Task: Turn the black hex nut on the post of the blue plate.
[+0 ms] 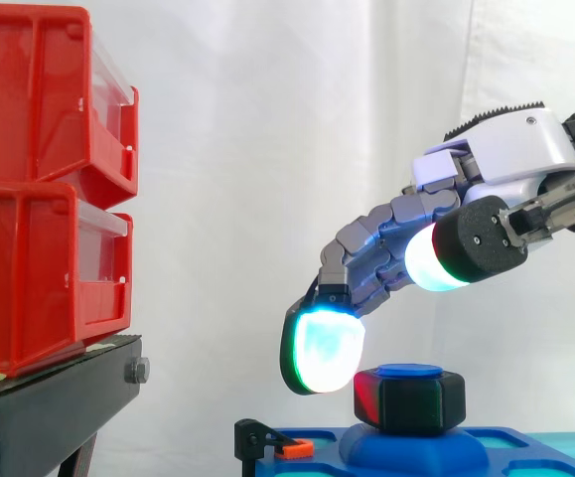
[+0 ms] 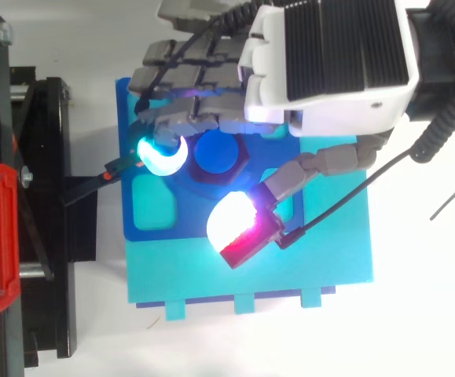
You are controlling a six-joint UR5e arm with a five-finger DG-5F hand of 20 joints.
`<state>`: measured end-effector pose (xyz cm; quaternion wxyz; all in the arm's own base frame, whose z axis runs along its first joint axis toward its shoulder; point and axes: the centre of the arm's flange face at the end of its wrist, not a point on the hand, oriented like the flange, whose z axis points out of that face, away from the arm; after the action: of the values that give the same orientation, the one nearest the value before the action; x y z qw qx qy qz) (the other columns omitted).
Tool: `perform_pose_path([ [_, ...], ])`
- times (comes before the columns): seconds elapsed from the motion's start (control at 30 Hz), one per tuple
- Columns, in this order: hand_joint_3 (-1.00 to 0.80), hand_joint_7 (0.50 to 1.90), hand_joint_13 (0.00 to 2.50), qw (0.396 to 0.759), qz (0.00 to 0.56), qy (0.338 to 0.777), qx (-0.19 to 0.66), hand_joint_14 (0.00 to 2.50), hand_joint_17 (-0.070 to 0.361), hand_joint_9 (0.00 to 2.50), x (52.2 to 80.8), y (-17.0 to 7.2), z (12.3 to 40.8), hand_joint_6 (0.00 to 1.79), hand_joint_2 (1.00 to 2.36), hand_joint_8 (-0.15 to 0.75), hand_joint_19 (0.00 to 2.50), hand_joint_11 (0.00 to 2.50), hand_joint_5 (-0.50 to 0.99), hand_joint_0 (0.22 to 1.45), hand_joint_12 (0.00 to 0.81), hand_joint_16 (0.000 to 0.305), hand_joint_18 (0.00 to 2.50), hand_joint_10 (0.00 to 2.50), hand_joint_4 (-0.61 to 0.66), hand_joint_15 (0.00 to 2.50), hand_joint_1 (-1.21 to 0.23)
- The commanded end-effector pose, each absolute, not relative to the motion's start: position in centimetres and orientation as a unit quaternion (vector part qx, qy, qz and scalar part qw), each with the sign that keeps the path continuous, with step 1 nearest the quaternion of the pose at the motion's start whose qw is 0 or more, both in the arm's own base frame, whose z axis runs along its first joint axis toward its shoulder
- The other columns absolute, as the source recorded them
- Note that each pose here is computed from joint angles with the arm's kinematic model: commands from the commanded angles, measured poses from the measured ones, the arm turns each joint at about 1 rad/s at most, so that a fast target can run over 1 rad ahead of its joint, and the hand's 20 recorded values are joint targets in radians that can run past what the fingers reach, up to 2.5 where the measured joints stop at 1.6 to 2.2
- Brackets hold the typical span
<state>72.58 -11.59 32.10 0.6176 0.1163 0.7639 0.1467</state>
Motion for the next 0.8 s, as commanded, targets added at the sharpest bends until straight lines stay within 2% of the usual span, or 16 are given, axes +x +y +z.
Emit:
perform_pose_path([
  [0.0, -0.50, 0.87, 0.21, 0.617, 0.145, 0.765, 0.119, 0.00, 0.125, 0.32, 72.5, -12.0, 32.0, 0.50, 1.00, 0.247, 0.00, 0.02, -0.20, 0.47, 0.362, 0.056, 0.00, 0.00, 0.18, 0.01, -0.34],
  [0.77, -0.50, 0.87, 0.21, 0.618, 0.137, 0.767, 0.106, 0.00, 0.125, 0.31, 71.9, -14.3, 32.1, 0.50, 1.00, 0.247, 0.01, 0.01, -0.20, 0.47, 0.361, 0.056, 0.00, 0.00, 0.18, 0.01, -0.34],
])
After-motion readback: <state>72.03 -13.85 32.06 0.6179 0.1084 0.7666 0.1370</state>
